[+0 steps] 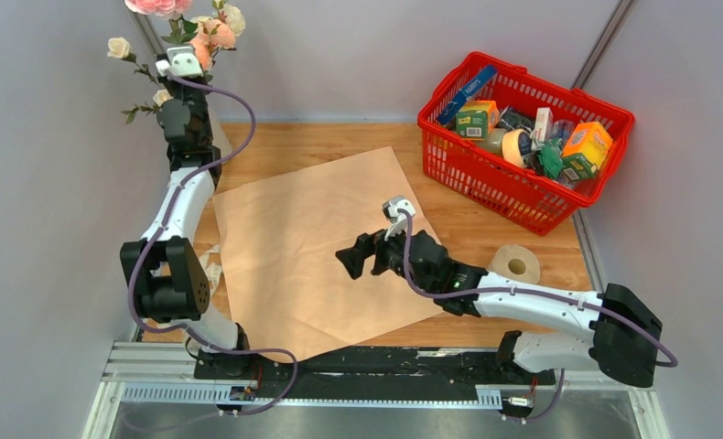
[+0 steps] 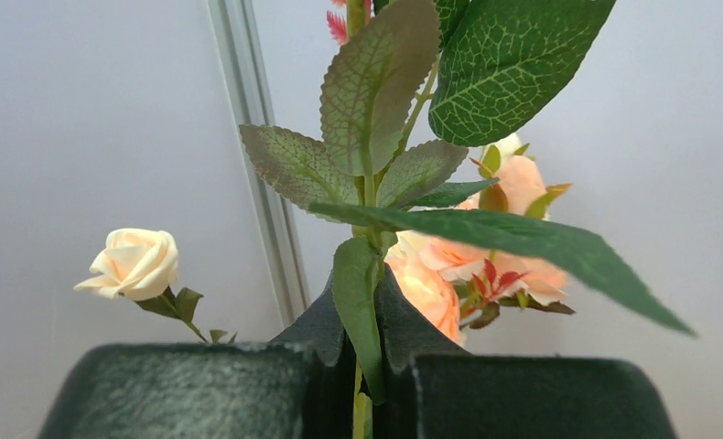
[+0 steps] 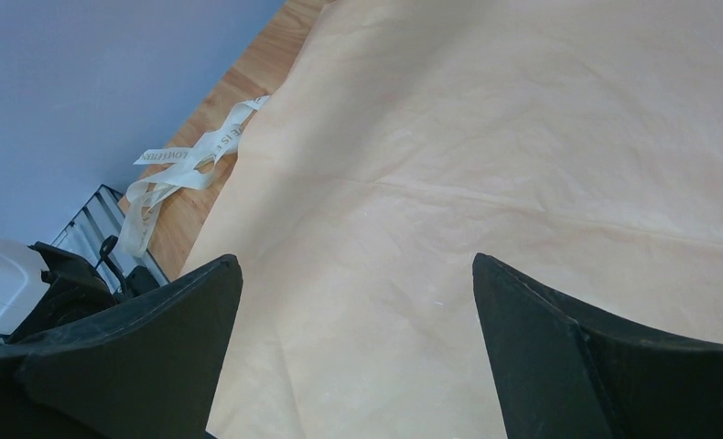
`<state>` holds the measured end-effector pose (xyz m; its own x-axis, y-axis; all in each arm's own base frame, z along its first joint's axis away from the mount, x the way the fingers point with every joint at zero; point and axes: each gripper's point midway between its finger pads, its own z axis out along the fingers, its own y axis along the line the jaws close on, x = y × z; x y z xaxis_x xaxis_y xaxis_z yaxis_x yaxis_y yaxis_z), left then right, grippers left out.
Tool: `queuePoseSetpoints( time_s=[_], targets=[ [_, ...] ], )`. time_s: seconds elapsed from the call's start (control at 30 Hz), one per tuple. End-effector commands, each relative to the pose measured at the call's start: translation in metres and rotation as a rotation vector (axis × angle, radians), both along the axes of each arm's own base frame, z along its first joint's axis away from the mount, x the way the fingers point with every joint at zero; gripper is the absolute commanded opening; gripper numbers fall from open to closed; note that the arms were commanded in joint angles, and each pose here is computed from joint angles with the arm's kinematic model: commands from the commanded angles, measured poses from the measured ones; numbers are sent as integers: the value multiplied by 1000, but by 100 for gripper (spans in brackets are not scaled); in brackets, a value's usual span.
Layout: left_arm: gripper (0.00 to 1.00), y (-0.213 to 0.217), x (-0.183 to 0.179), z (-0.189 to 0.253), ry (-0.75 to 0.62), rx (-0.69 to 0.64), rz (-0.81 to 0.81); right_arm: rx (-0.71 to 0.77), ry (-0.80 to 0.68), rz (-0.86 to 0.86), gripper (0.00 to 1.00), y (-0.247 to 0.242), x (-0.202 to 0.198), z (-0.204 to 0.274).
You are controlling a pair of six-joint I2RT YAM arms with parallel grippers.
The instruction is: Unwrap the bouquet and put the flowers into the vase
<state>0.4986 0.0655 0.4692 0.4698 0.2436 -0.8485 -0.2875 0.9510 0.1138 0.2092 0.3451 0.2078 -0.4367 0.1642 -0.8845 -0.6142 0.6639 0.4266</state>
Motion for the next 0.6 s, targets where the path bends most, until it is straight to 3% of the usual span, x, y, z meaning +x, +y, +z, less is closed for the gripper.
queuePoseSetpoints(
  time_s=[0.0, 0.23, 0.57],
  targets=[
    [0, 6, -5, 48, -161, 49, 1, 54, -29, 19, 100, 13, 8, 25],
    [0, 16, 13, 59, -201, 49, -2, 45, -19, 25, 100, 17, 16, 20],
    [0, 28, 42, 25, -132, 53, 33, 53, 4, 21, 100, 14, 28, 13]
  ],
)
